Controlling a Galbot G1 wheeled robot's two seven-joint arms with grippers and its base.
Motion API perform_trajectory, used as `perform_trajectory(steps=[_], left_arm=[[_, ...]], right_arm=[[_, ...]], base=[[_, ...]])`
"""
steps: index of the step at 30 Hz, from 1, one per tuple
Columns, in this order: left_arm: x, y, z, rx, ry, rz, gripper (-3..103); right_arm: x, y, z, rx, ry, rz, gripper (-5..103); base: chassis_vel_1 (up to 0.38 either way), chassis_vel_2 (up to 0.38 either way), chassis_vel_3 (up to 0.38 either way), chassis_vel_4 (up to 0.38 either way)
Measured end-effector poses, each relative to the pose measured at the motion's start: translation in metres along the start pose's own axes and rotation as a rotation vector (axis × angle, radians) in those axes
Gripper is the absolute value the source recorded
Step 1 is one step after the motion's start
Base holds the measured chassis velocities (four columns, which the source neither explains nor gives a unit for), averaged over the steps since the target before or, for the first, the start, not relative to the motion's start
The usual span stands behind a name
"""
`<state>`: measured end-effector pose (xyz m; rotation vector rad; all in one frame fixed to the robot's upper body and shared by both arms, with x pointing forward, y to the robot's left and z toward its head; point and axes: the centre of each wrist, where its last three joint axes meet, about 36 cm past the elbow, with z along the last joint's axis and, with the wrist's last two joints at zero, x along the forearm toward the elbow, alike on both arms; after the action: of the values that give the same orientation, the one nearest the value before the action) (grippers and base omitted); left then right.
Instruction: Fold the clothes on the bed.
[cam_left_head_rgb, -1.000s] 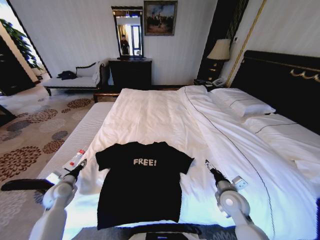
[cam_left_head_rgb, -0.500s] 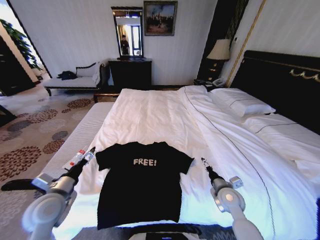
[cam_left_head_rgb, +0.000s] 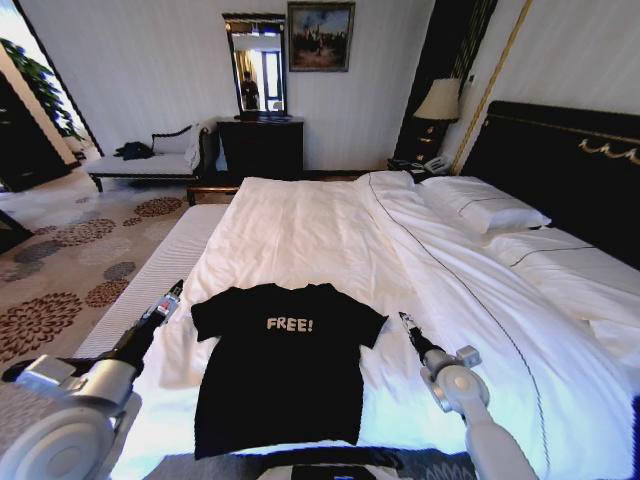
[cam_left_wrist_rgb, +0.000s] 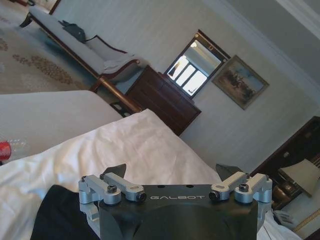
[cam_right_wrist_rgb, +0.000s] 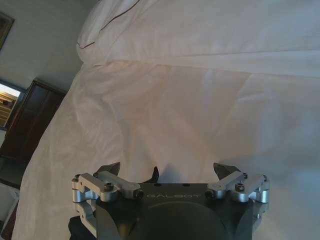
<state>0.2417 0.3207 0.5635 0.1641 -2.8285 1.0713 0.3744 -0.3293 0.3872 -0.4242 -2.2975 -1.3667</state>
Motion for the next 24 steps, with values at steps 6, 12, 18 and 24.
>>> perform_trajectory(steps=[6,12,18,24], left_arm=[[0.0,0.002,-0.009,-0.048,0.012,-0.046,100],[-0.007,-0.004,-0.012,-0.281,0.021,-0.07,100],[-0.021,0.001,0.012,-0.674,-0.051,0.032,100],[-0.041,0.055,0.057,-0.773,-0.09,0.237,100]], right_arm=[[-0.012,0.001,0.008,0.074,0.001,0.002,100],[-0.012,-0.002,0.018,0.203,-0.04,-0.018,100],[-0.012,-0.013,0.022,0.347,-0.11,-0.036,100],[-0.009,-0.022,0.028,0.421,-0.162,-0.06,100]], base=[[0.0,0.0,0.0,0.0],[0.0,0.0,0.0,0.0],[0.0,0.0,0.0,0.0],[0.0,0.0,0.0,0.0]])
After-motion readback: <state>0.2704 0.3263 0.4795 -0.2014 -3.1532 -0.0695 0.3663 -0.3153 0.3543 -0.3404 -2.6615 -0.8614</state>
